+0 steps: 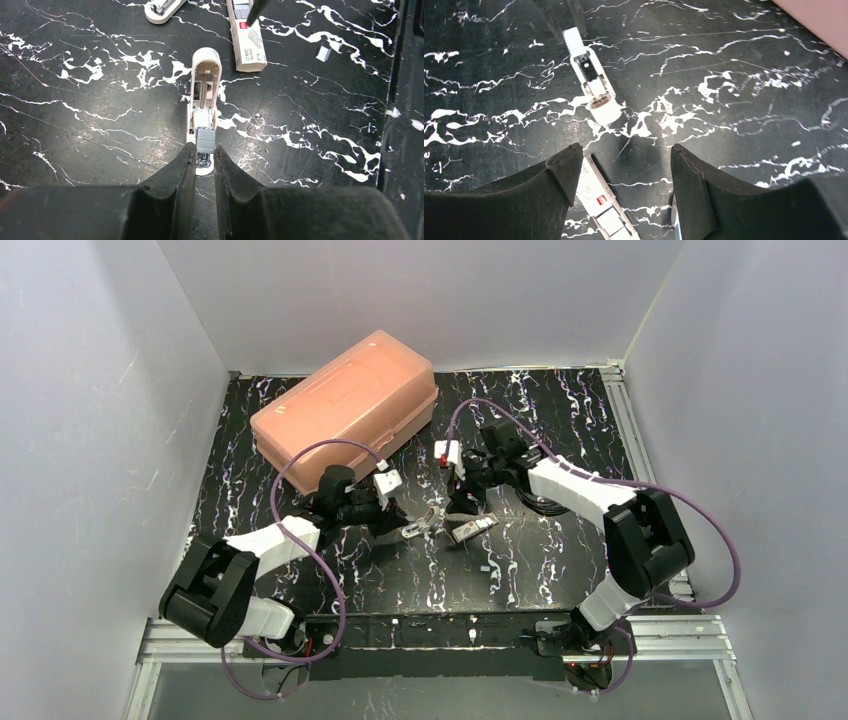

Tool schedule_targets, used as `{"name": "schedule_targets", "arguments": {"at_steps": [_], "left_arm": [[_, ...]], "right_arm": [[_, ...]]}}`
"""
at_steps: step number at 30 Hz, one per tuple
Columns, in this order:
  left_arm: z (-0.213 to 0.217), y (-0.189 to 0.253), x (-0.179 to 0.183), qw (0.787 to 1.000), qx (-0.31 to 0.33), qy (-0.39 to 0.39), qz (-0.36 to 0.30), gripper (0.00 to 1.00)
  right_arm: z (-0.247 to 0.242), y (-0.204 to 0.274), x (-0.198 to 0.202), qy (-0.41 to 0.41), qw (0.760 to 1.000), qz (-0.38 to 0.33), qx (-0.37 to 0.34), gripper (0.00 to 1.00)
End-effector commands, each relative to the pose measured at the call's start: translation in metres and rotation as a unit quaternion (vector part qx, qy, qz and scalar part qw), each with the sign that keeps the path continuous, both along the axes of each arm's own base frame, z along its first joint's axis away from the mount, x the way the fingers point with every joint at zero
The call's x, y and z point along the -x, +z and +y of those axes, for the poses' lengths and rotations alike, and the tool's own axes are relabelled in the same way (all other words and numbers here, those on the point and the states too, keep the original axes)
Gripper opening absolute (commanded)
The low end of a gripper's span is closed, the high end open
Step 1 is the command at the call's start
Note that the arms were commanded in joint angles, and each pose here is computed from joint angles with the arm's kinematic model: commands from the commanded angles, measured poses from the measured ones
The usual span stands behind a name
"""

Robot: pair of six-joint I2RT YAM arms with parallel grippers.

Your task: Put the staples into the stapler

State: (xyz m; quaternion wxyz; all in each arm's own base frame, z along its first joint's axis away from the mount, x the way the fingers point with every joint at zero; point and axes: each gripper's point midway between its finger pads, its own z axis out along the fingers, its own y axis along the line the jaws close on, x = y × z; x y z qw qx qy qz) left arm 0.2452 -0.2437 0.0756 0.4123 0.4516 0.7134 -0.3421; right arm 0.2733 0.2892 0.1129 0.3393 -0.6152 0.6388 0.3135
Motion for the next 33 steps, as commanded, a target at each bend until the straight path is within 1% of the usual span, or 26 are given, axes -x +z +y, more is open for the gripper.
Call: {"name": "schedule_targets", "arguments": {"at_steps": [1,9,13,17,22,26,29,33], "left_arm": [[0.000,0.022,0.010,0.999,0.038,-0.036,0.010,0.00],[0.006,0.029,0.013,0.997,0.055,-0.045,0.018,0.00],[0.007,0.027,0.017,0.997,0.057,-0.051,0.025,0.00],[0.007,0.027,0.018,0.997,0.058,-0.051,0.027,0.00],[0.007,0.024,0.021,0.996,0.058,-0.053,0.035,0.00],[0.007,0.023,0.021,0.996,0.057,-0.056,0.034,0.00],[0.007,0.022,0.020,0.996,0.056,-0.057,0.031,0.00],[0.006,0.021,0.021,0.996,0.055,-0.069,0.023,0.00]], "right_arm": [[0.020,0.003,0.008,0.064,0.998,-0.030,-0.001,0.74],[0.035,-0.024,0.018,0.108,0.993,-0.044,0.034,0.75],[0.044,-0.032,0.022,0.124,0.990,-0.048,0.047,0.71],[0.049,-0.037,0.023,0.128,0.989,-0.042,0.060,0.61],[0.050,-0.041,0.027,0.127,0.989,-0.033,0.066,0.44],[0.049,-0.043,0.032,0.122,0.989,-0.025,0.074,0.33],[0.047,-0.039,0.035,0.101,0.992,-0.015,0.072,0.27],[0.040,-0.036,0.047,0.079,0.995,0.003,0.064,0.22]]}}
